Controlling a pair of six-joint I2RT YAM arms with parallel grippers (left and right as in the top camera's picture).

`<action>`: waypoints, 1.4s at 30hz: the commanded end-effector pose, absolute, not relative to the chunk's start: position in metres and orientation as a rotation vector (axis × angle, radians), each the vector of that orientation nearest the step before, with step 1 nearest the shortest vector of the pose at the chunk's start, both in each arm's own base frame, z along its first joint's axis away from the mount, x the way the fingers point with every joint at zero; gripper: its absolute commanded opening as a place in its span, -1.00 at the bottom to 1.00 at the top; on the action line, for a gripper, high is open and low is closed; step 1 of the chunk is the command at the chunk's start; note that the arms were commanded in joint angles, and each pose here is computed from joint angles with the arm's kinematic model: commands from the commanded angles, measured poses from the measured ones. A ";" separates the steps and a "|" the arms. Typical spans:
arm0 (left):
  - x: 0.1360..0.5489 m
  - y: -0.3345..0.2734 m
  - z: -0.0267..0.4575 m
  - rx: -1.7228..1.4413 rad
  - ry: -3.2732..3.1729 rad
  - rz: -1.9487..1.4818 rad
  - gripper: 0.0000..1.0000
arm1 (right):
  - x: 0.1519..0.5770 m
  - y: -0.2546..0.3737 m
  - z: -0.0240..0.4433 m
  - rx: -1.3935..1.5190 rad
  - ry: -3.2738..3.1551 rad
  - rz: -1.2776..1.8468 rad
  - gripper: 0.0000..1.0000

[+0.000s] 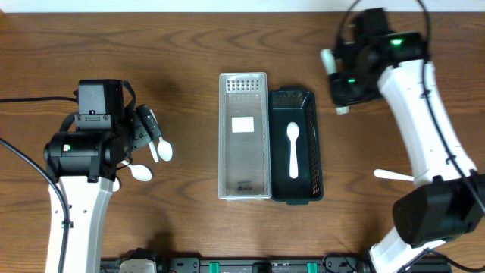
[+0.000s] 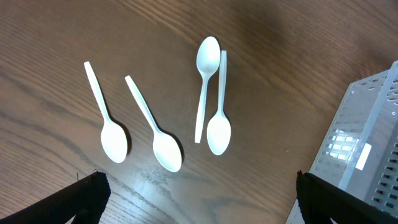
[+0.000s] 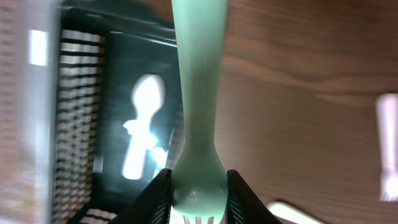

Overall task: Pack container
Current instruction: 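Carry the mint-green fork into the dark green basket beside the spoon, then release the fork and move the right gripper to the white fork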

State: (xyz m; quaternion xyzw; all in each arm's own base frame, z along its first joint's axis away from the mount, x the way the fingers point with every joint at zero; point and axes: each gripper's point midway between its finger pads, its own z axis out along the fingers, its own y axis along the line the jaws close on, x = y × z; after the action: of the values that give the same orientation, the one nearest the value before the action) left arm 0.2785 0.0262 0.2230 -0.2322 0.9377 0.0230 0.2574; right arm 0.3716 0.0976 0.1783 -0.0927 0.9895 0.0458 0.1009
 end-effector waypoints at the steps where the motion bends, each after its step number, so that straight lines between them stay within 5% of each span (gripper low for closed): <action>1: 0.279 0.031 0.225 -0.619 2.542 0.095 0.96 | 0.363 0.133 0.181 -0.155 2.930 0.175 -0.97; 7: 0.279 0.031 0.225 -0.618 2.542 0.095 0.96 | 0.344 0.182 0.150 -0.257 2.934 0.154 -0.97; 18: 0.279 0.031 0.225 -0.618 2.541 0.095 0.96 | 0.304 0.177 0.067 -0.194 3.067 0.082 -0.97; 19: 0.279 0.031 0.225 -0.618 2.541 0.095 0.96 | 0.302 0.176 0.065 -0.195 3.073 0.077 -0.88; 22: 0.279 0.031 0.225 -0.618 2.541 0.095 0.96 | 0.302 0.176 0.064 -0.195 3.072 0.080 0.05; 26: 0.279 0.031 0.225 -0.618 2.541 0.095 0.96 | 0.306 0.184 0.065 -0.202 3.055 0.137 0.97; 32: 0.279 0.031 0.225 -0.618 2.542 0.095 0.96 | 0.327 0.188 0.087 -0.326 2.956 0.152 0.98; 42: 0.279 0.031 0.224 -0.618 2.542 0.095 0.96 | 0.414 0.084 0.268 -0.141 2.529 -0.239 0.98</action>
State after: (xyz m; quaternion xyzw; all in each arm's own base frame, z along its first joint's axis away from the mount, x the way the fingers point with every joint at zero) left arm 0.2780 0.0261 0.2227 -0.2321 0.9380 0.0231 0.2563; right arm 0.3967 0.1437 0.2051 -0.0775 0.9726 -0.0098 0.2189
